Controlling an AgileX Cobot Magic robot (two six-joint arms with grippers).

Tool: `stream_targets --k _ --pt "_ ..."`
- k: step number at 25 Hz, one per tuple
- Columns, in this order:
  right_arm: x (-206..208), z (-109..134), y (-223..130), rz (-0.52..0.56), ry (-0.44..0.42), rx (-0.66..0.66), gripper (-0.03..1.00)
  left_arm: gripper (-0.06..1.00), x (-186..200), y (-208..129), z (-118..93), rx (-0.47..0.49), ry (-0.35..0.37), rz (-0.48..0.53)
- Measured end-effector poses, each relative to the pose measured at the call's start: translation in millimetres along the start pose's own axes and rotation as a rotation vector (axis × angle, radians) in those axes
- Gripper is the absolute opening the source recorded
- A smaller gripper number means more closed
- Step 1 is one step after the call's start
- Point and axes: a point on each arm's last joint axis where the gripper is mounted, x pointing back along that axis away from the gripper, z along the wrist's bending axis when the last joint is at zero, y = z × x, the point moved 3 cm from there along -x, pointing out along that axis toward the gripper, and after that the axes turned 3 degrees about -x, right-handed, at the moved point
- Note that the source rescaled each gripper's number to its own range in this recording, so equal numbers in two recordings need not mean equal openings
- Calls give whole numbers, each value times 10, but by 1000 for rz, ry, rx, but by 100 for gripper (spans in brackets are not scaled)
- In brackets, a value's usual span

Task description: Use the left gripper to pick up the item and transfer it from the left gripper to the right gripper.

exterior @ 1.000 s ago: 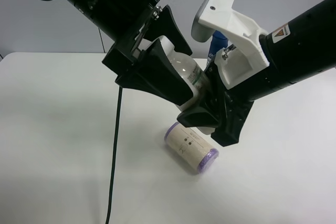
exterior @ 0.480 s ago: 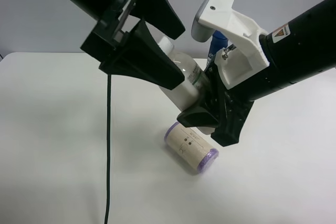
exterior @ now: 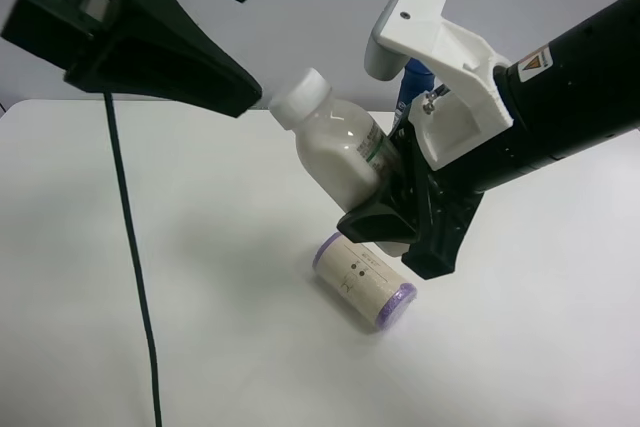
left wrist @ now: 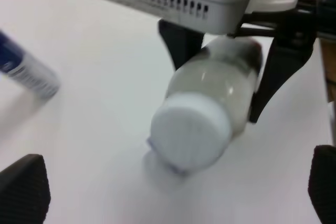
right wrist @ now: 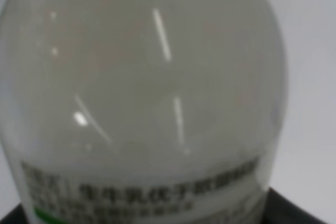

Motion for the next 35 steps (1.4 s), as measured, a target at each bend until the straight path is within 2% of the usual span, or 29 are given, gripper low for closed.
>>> stream_targets --k 6,11,14,18,21,25,35 --pt "0 0 0 0 0 0 0 100 401 35 -87 42 109 -8" --pt "0 0 0 0 0 0 0 100 712 14 -216 111 164 -2" --pt "0 0 0 0 0 0 0 100 887 -58 -308 153 198 30" --pt "0 0 0 0 0 0 0 100 1009 -314 -463 225 248 122" --pt "0 0 0 0 0 0 0 100 1055 -586 -615 293 291 199" --pt "0 -1 1 -1 -1 0 0 100 1130 -890 -885 376 331 225" --pt "0 -21 17 -14 -18 0 0 100 1339 -1412 -1539 389 415 106"
